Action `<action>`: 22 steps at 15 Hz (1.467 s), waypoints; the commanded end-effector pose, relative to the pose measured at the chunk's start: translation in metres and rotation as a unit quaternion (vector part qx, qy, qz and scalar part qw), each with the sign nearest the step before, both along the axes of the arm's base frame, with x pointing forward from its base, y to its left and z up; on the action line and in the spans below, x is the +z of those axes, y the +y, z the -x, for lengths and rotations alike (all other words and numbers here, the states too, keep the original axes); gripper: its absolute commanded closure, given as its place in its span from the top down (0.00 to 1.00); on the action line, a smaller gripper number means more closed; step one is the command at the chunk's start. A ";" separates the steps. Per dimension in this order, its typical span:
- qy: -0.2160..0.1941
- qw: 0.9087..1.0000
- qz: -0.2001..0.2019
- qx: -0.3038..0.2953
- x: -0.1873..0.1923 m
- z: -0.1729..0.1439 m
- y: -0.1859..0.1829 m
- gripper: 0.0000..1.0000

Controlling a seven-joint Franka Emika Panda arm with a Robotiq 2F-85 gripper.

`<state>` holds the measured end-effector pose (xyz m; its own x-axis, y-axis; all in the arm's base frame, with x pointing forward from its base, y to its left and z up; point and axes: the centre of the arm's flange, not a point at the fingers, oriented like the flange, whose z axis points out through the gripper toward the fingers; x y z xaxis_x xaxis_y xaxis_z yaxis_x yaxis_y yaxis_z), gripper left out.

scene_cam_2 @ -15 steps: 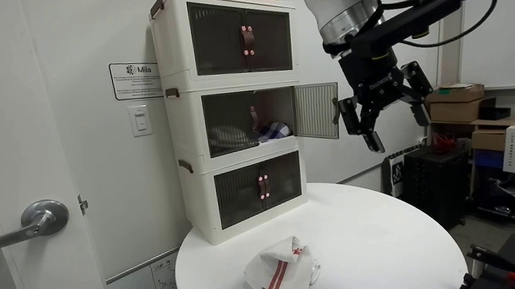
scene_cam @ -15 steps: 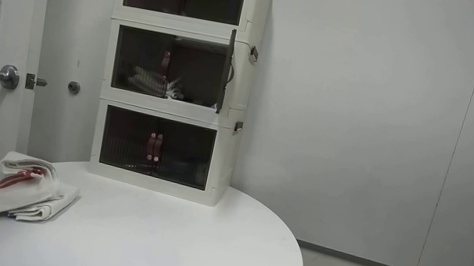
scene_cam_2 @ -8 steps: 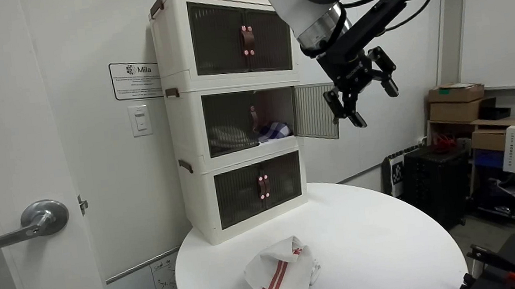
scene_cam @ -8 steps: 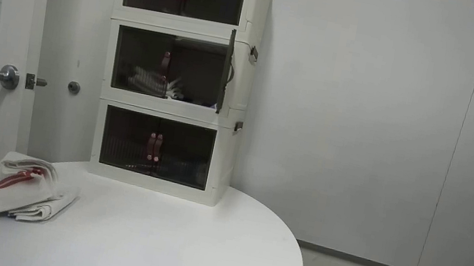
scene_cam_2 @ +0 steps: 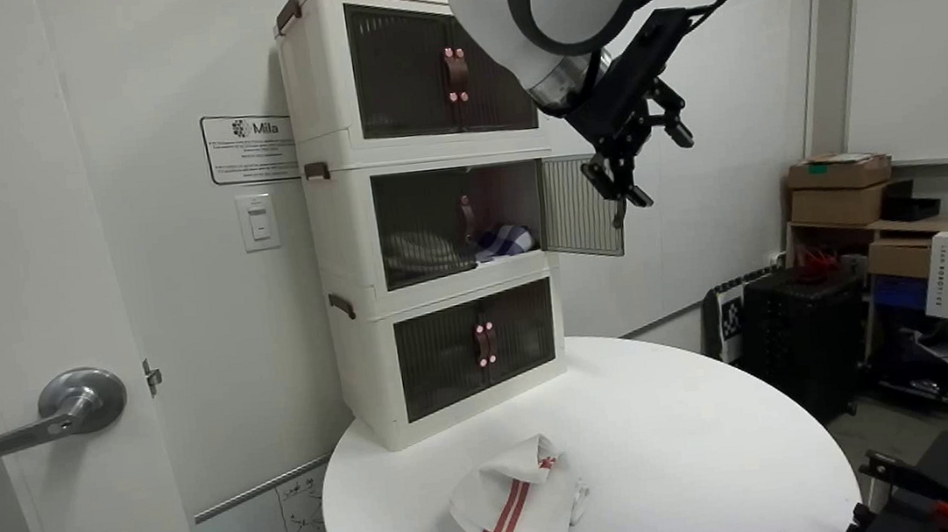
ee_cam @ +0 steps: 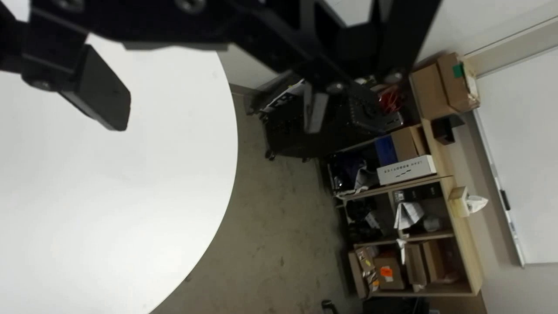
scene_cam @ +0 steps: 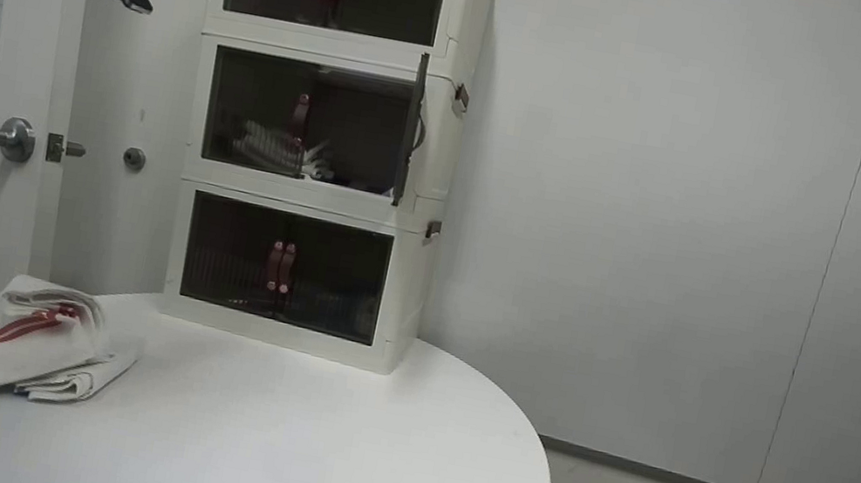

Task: Open the middle left cabinet door

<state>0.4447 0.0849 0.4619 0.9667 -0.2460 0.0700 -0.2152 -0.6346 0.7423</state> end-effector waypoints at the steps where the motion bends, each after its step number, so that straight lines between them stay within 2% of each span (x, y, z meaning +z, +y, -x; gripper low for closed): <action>1: -0.032 0.997 0.070 0.025 -0.015 -0.038 -0.001 1.00; 6: -0.079 0.984 0.131 0.086 -0.049 -0.074 0.006 1.00; 11: -0.143 0.965 0.179 0.127 -0.061 -0.104 0.031 1.00; 16: -0.214 0.952 0.182 0.126 -0.059 -0.135 0.056 1.00; 22: -0.258 0.942 0.179 0.120 -0.054 -0.178 0.066 1.00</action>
